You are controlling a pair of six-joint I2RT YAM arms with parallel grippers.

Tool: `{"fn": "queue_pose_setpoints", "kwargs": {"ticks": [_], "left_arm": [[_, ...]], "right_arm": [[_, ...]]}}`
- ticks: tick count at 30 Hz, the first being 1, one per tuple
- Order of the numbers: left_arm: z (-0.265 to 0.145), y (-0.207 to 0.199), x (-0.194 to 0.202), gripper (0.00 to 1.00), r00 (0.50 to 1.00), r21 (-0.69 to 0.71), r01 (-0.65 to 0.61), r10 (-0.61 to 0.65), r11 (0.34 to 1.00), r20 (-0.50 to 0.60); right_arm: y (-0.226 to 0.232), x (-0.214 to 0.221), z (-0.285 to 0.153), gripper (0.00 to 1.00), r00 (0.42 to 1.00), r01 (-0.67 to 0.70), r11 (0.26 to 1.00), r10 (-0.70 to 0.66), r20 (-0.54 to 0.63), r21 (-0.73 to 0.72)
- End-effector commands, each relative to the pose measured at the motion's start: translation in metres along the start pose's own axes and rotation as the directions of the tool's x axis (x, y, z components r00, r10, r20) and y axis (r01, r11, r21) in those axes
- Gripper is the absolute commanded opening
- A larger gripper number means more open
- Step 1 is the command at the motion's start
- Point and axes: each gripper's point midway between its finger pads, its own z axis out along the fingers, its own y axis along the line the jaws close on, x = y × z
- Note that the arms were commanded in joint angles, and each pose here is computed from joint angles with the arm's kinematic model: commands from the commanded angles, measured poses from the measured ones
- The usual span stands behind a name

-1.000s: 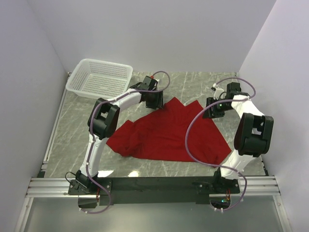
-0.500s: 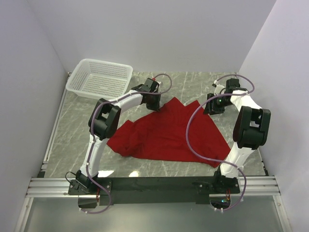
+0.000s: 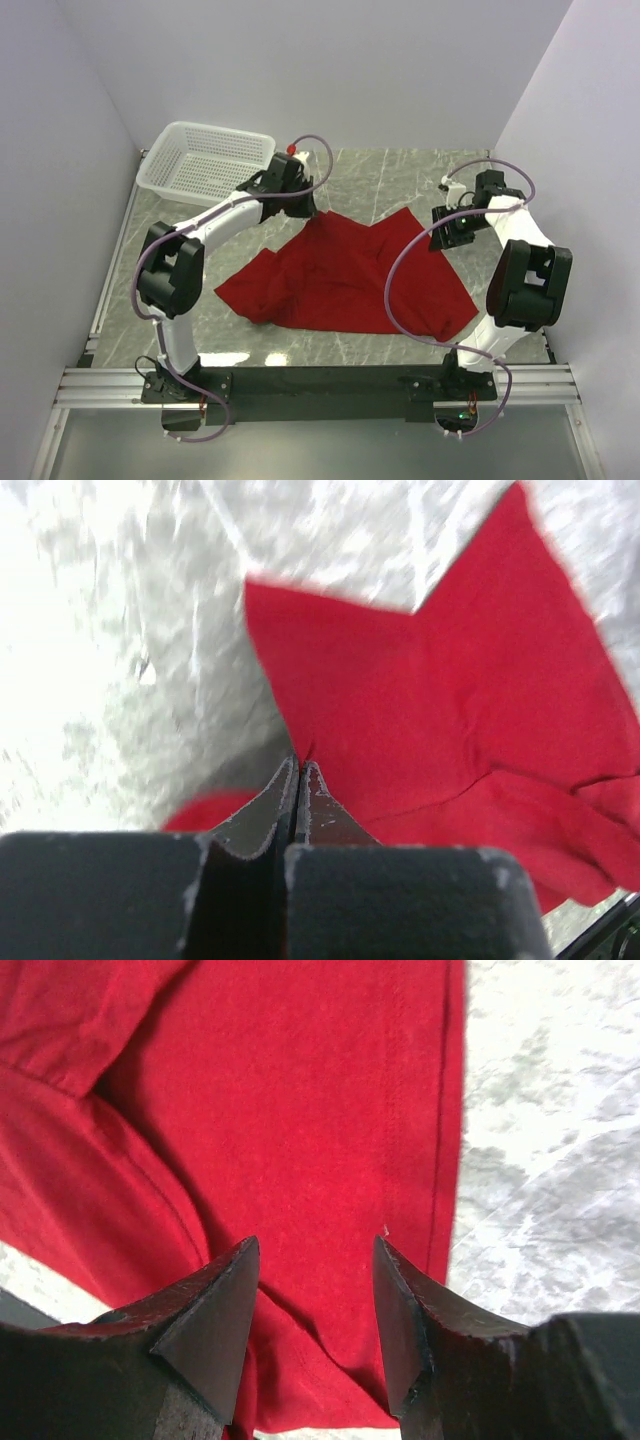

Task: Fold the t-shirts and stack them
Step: Flatten the tshirt out

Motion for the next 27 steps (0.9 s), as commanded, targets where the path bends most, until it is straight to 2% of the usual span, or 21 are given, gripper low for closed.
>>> {"fn": "queue_pose_setpoints", "kwargs": {"ticks": [1,6,12,14,22,27], "left_arm": [[-0.002,0.004,0.021,0.01,0.999,0.022,0.026,-0.025,0.999,-0.043],[-0.025,0.011,0.043,0.01,0.998,0.002,0.04,-0.04,0.999,-0.049],[-0.047,0.013,0.06,0.01,0.996,0.003,0.077,-0.077,0.997,-0.044],[-0.052,0.014,0.063,0.01,0.995,0.007,0.094,-0.094,0.996,-0.036],[-0.058,0.013,0.069,0.01,0.992,0.021,0.125,-0.125,0.992,-0.017],[-0.063,0.013,0.067,0.01,0.992,0.019,0.127,-0.127,0.992,-0.005]], "right_arm": [[0.008,0.004,-0.006,0.56,1.0,0.027,0.999,-0.027,0.0,-0.036],[0.03,0.023,-0.015,0.56,0.991,0.1,0.981,-0.112,-0.069,-0.164],[0.047,0.073,-0.026,0.57,0.942,0.219,0.931,-0.28,-0.186,-0.292],[0.048,0.085,-0.029,0.57,0.916,0.273,0.916,-0.341,-0.211,-0.293],[0.066,0.122,-0.016,0.57,0.845,0.351,0.879,-0.445,-0.296,-0.321],[0.07,0.134,-0.011,0.5,0.82,0.367,0.875,-0.464,-0.335,-0.315]]}}
